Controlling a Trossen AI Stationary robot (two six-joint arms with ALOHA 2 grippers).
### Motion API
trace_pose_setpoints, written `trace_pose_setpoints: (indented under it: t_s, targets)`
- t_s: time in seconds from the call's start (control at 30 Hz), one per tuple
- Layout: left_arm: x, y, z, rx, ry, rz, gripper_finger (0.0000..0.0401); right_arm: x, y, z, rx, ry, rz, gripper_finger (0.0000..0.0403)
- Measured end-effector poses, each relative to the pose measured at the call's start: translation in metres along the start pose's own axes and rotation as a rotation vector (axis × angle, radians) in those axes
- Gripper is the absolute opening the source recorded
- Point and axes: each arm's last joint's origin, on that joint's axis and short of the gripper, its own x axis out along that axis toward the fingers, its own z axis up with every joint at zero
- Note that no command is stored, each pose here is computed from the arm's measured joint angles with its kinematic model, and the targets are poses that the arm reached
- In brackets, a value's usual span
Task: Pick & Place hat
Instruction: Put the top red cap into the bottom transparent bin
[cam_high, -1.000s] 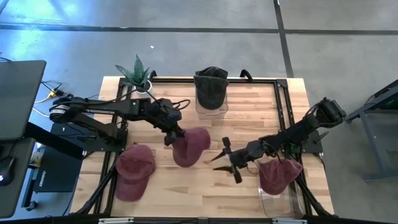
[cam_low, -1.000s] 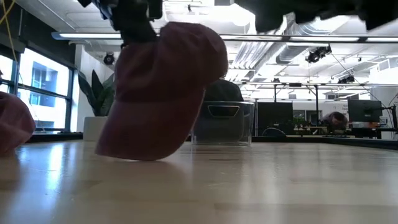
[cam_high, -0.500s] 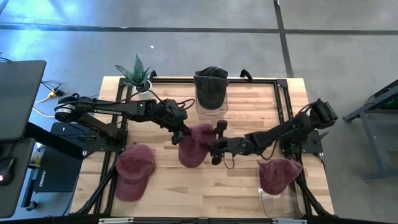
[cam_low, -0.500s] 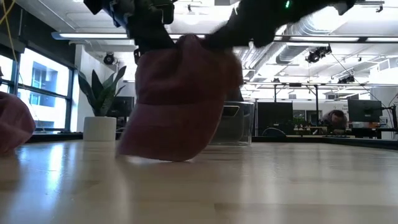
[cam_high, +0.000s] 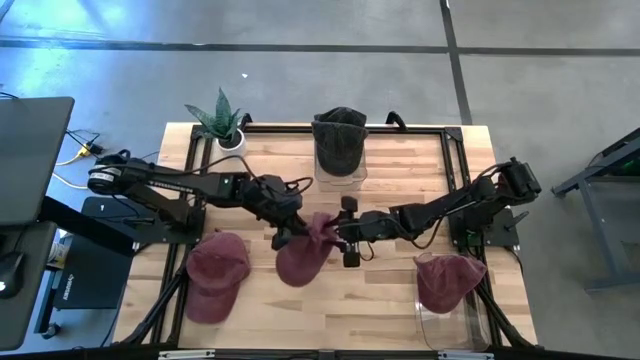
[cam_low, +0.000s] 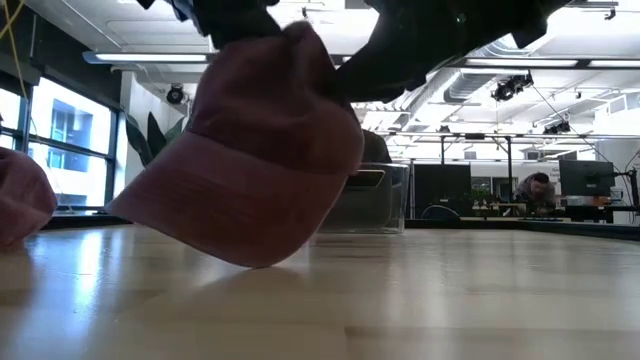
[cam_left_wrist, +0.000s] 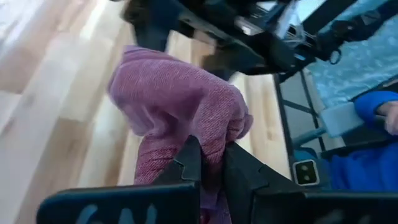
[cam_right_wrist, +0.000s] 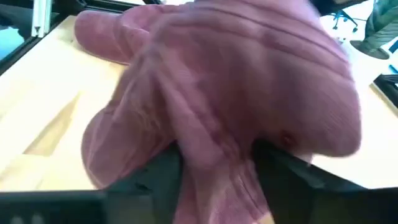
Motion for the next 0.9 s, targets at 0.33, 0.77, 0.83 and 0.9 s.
trace_pose_setpoints:
  t_s: [0.33,0.77,0.83,0.9]
  targets:
    - [-0.001,-0.006,-0.002,0.11,0.022,-0.073,0.0051,-0.006,0.009,0.003,-0.056,-0.006,0.132,0.0014]
    - [0.033,-0.01,-0.023,0.37,0.173,-0.192,0.0232,-0.028,0.015,-0.009,0.077,0.12,0.394,0.0014]
    - [0.043,-0.011,-0.03,0.429,0.202,-0.189,0.0241,-0.027,0.011,-0.015,0.087,0.135,0.397,0.0008]
    - [0.055,-0.01,-0.036,0.468,0.212,-0.143,0.0244,-0.027,0.008,-0.018,0.096,0.125,0.425,0.0005]
